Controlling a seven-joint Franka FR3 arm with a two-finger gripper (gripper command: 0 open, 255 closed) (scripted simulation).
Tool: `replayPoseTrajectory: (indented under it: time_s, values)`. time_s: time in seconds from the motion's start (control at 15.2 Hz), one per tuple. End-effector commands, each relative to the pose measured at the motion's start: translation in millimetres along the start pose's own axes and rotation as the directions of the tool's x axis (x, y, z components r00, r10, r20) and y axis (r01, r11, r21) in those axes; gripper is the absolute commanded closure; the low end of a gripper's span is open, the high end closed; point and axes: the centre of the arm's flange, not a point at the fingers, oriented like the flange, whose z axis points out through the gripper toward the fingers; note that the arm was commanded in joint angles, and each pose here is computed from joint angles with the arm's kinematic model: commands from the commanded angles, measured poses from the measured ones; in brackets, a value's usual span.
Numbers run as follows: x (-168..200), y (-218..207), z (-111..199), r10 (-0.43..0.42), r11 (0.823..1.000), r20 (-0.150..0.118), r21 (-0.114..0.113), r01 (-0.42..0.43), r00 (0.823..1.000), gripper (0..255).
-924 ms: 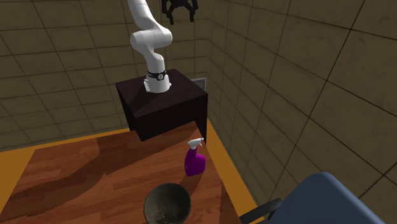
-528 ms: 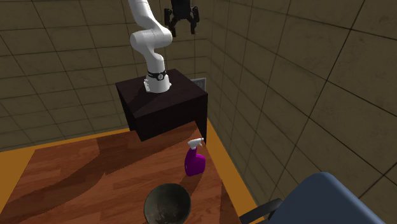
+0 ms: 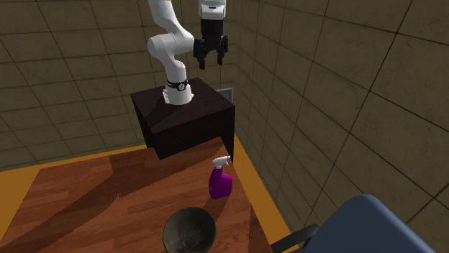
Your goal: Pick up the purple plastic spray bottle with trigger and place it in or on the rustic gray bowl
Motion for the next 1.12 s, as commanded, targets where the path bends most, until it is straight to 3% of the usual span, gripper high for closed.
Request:
replayPoseTrajectory:
  time_s: [0.0,0.26,0.53,0.79,1.06]
  values:
    - [17,5,22,-0.065,0.998,0.029,-0.012,0.065,0.997,0]
    - [51,11,67,-0.185,0.982,0.087,-0.032,0.189,0.979,0]
    - [83,15,114,-0.301,0.95,0.146,-0.043,0.31,0.942,0]
    - [112,16,162,-0.409,0.903,0.206,-0.048,0.427,0.889,0]
    - [139,15,212,-0.508,0.842,0.265,-0.044,0.537,0.819,0]
